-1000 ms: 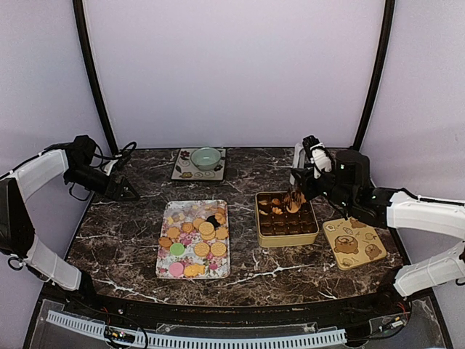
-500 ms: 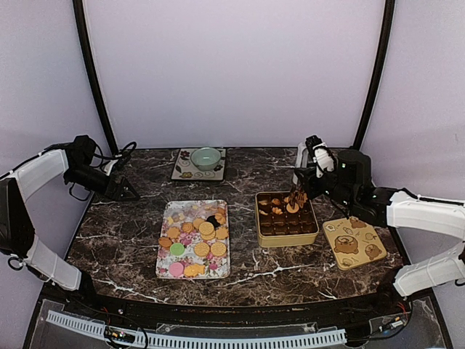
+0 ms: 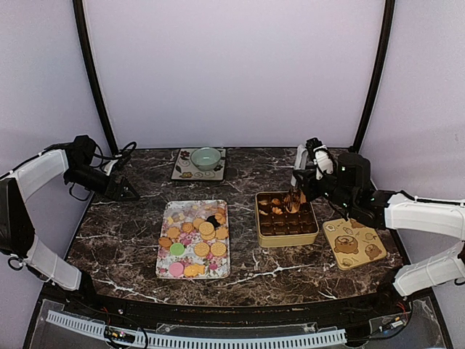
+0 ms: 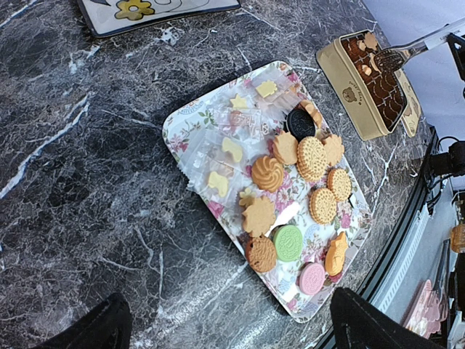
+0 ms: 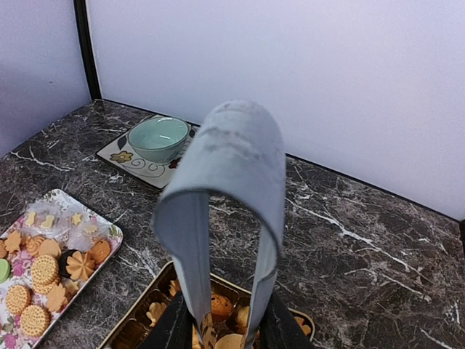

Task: Pack the cookies
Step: Adjust the fake cookies in the empty pocket of the box.

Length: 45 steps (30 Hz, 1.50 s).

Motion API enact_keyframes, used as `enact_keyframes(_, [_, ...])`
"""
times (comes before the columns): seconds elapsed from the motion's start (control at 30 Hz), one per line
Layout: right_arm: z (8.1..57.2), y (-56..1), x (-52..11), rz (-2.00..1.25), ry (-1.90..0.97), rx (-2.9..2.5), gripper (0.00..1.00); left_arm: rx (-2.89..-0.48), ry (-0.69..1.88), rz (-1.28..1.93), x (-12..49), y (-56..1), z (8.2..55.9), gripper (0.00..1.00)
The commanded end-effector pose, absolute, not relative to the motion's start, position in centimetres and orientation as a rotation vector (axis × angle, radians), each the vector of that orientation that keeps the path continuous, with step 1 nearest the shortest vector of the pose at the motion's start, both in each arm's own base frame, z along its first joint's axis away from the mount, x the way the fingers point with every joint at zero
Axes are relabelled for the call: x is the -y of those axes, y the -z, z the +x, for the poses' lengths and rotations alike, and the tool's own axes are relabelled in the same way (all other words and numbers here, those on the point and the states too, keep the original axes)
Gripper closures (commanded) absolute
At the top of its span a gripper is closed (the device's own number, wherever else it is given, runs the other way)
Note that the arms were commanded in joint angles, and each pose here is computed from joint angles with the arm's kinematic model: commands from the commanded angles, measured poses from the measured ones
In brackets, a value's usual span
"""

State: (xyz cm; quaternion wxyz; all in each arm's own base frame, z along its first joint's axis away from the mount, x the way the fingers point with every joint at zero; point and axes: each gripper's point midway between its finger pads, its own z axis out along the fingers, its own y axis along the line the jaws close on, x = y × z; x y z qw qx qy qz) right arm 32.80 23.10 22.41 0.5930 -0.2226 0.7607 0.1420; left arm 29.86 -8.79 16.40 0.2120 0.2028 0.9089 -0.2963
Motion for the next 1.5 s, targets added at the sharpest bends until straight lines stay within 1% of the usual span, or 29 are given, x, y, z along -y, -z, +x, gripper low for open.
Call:
enact_keyframes(0.0, [32.5, -25.6, -23.9, -0.5, -0.423, -1.69, 0.7, -2.51, 0.838, 0.563, 8.8, -17.1, 29.6, 0.02])
enact_keyframes(0.13, [32.3, -26.7, -24.4, -0.514, -0.452, -1.672, 0.7, -2.507, 0.84, 0.567, 8.9, -17.1, 29.6, 0.02])
enact_keyframes(0.47, [33.6, -25.3, -22.1, -0.487, -0.281, -1.721, 0.69, -2.509, 0.843, 0.566, 8.9, -17.0, 29.5, 0.03])
enact_keyframes(0.77, [33.9, -23.8, -21.8, -0.48, -0.287, -1.738, 0.66, -2.509, 0.833, 0.573, 8.8, -17.1, 29.5, 0.02])
enact_keyframes(1.0, [33.7, -23.1, -23.0, -0.484, -0.37, -1.751, 0.65, -2.512, 0.84, 0.568, 8.8, -17.2, 29.6, 0.03])
enact_keyframes(1.2, [33.3, -23.6, -23.4, -0.48, -0.422, -1.733, 0.68, -2.508, 0.838, 0.573, 8.8, -17.3, 29.7, 0.03])
enact_keyframes(1.47, [32.4, -26.7, -23.4, -0.48, -0.463, -1.67, 0.72, -2.512, 0.846, 0.568, 8.9, -17.2, 29.8, 0.03])
